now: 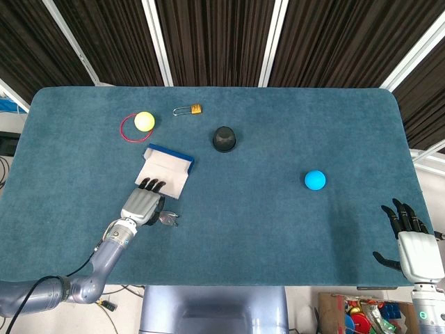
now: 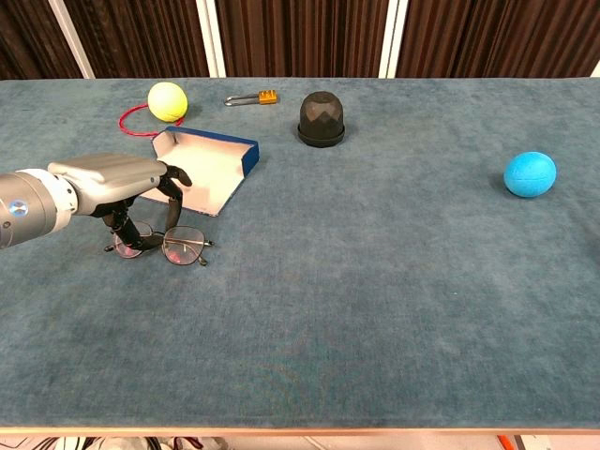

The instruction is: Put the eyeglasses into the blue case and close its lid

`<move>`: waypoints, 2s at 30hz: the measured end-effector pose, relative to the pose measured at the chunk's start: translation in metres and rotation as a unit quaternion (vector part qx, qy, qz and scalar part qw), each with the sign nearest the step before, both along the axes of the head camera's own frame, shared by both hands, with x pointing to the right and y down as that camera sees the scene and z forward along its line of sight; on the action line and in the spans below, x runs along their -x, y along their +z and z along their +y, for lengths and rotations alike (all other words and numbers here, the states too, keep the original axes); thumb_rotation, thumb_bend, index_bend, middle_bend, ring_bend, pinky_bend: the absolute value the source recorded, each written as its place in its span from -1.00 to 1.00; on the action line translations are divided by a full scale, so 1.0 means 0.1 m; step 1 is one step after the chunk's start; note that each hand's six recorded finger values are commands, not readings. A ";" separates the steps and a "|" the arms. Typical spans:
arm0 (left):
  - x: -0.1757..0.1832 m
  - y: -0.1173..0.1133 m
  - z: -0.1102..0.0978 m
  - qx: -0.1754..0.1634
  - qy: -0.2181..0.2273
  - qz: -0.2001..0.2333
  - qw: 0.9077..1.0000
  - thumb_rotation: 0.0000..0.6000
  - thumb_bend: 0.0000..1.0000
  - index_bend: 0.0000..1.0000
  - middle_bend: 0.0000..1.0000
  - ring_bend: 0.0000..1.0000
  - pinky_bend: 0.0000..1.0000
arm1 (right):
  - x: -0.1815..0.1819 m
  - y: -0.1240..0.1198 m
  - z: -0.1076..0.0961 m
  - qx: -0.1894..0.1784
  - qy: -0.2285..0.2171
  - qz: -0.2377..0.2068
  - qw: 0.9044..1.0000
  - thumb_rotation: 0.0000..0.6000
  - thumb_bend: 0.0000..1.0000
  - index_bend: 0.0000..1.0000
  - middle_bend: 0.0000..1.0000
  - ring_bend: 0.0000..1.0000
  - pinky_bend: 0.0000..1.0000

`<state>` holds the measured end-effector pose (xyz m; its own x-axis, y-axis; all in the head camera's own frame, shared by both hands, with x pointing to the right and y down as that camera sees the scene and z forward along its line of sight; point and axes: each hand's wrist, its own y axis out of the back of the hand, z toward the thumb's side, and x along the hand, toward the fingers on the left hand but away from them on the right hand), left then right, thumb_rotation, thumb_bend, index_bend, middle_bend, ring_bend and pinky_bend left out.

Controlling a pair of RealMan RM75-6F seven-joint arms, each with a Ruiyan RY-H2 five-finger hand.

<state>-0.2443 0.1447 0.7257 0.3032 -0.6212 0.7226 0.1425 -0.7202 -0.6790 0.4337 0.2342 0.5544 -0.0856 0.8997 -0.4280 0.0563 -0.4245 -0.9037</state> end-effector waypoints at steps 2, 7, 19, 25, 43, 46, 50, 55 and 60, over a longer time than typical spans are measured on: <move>-0.01 -0.01 0.00 -0.001 0.000 0.001 1.000 1.00 -0.24 0.03 -0.81 -1.00 -1.00 | 0.00 0.00 0.00 0.000 0.000 0.001 1.000 1.00 -0.77 -0.74 -1.00 -1.00 -0.54; -0.02 -0.01 0.00 -0.003 0.002 0.001 1.000 1.00 -0.24 0.06 -0.80 -1.00 -1.00 | -0.01 0.00 0.00 0.000 0.001 0.003 1.000 1.00 -0.77 -0.74 -1.00 -1.00 -0.54; -0.01 -0.01 0.00 -0.005 0.006 -0.007 1.000 1.00 -0.09 0.12 -0.77 -1.00 -1.00 | -0.01 0.00 0.00 0.002 0.004 0.003 1.000 1.00 -0.77 -0.74 -1.00 -1.00 -0.54; 0.00 -0.02 -0.01 -0.008 0.008 -0.015 1.000 1.00 -0.04 0.13 -0.77 -1.00 -1.00 | -0.01 0.01 0.00 0.003 0.006 0.002 1.000 1.00 -0.77 -0.74 -1.00 -1.00 -0.54; -0.06 -0.28 -0.45 -0.063 -0.009 -0.019 0.998 1.00 -0.03 0.14 -0.80 -1.00 -1.00 | -0.01 0.00 0.01 0.003 0.009 -0.001 1.000 1.00 -0.77 -0.74 -1.00 -1.00 -0.54; -0.11 -0.28 -0.60 -0.071 -0.014 -0.028 0.997 1.00 -0.03 0.15 -0.80 -1.00 -1.00 | -0.02 0.00 0.01 0.002 0.009 -0.001 1.000 1.00 -0.77 -0.74 -1.00 -1.00 -0.54; -0.16 -0.24 -0.79 -0.080 -0.019 -0.039 0.996 1.00 -0.03 0.15 -0.81 -1.00 -1.00 | -0.03 0.01 0.01 0.003 0.012 0.000 1.000 1.00 -0.77 -0.74 -1.00 -1.00 -0.54; -0.24 -0.18 -0.96 -0.089 -0.016 -0.055 0.994 1.00 -0.03 0.16 -0.81 -1.00 -1.00 | -0.03 0.01 0.01 0.005 0.015 -0.001 1.000 1.00 -0.76 -0.74 -1.00 -1.00 -0.54; -0.33 -0.08 -1.06 -0.090 -0.010 -0.076 0.993 1.00 -0.03 0.16 -0.81 -1.00 -1.00 | -0.04 0.01 0.00 0.007 0.017 -0.002 1.000 1.00 -0.77 -0.74 -1.00 -1.00 -0.54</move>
<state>-0.2114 0.0388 0.7180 0.1865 -0.7496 0.6351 0.2401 -0.5921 -0.7693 0.4379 0.2346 0.5559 -0.1153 0.8905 -0.4402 0.0746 -0.4341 -0.8978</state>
